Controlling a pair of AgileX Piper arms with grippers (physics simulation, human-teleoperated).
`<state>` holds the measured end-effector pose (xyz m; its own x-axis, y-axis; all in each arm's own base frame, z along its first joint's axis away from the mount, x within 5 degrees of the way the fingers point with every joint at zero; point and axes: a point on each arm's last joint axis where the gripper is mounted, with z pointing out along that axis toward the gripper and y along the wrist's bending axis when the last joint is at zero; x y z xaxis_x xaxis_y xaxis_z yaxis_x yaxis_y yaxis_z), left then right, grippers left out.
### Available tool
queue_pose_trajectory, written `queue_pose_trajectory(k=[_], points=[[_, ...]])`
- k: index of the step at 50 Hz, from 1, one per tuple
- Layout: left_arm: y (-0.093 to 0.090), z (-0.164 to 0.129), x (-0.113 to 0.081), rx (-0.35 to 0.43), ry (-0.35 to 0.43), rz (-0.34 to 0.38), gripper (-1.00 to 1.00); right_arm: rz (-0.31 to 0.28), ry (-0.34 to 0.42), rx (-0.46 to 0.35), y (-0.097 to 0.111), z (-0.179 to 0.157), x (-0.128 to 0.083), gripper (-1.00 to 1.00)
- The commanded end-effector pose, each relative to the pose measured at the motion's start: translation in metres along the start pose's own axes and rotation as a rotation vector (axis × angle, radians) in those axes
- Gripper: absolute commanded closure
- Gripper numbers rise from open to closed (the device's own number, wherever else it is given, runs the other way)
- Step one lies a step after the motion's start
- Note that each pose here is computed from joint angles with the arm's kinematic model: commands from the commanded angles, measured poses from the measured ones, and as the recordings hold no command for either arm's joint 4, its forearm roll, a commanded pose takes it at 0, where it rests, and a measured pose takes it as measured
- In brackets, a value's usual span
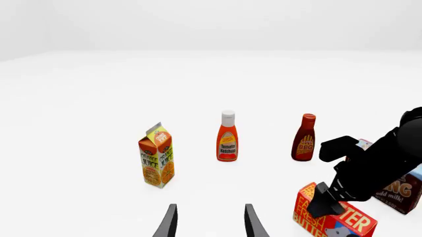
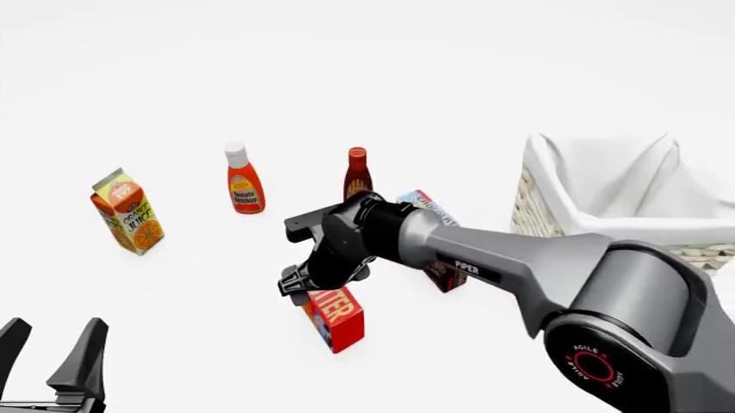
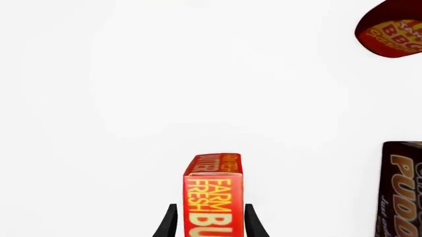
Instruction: Pick the butter and place it in the basket.
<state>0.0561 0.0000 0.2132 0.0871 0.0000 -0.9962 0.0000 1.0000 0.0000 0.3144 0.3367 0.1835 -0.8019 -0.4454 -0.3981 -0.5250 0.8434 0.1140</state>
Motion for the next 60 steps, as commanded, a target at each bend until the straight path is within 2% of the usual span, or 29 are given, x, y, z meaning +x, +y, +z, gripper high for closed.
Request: queue_pose_trajectory(k=[1, 39, 40, 41, 43, 44, 45, 46, 49, 51, 60], points=[[0.0, 0.0, 0.0, 0.0, 0.0, 0.0, -1.0, 0.005, 0.014, -0.001, 0.001, 0.008, 0.003, -1.0], [0.0, 0.0, 0.0, 0.0, 0.0, 0.0, -1.0, 0.022, 0.031, 0.001, 0.004, 0.033, 0.009, -1.0], [0.0, 0.0, 0.0, 0.0, 0.0, 0.0, -1.0, 0.006, 0.012, 0.0, 0.0, 0.029, 0.004, 1.0], [0.0, 0.0, 0.0, 0.0, 0.0, 0.0, -1.0, 0.002, 0.013, -0.008, 0.008, 0.027, 0.008, 1.0], [0.0, 0.0, 0.0, 0.0, 0.0, 0.0, -1.0, -0.004, -0.001, -0.015, 0.011, 0.022, 0.007, 1.0], [0.0, 0.0, 0.0, 0.0, 0.0, 0.0, -1.0, -0.011, -0.016, -0.012, 0.004, 0.018, 0.002, 1.0], [0.0, 0.0, 0.0, 0.0, 0.0, 0.0, -1.0, 0.0, -0.01, -0.013, 0.007, 0.019, 0.004, 1.0], [0.0, 0.0, 0.0, 0.0, 0.0, 0.0, -1.0, -0.022, -0.073, -0.031, 0.007, -0.014, -0.001, 1.0], [0.0, 0.0, 0.0, 0.0, 0.0, 0.0, -1.0, -0.024, -0.085, -0.031, 0.004, -0.02, -0.003, 1.0], [0.0, 0.0, 0.0, 0.0, 0.0, 0.0, -1.0, -0.044, -0.125, -0.03, -0.004, -0.034, -0.009, 1.0], [0.0, 0.0, 0.0, 0.0, 0.0, 0.0, -1.0, -0.041, -0.148, -0.033, -0.006, -0.059, -0.007, 1.0]])
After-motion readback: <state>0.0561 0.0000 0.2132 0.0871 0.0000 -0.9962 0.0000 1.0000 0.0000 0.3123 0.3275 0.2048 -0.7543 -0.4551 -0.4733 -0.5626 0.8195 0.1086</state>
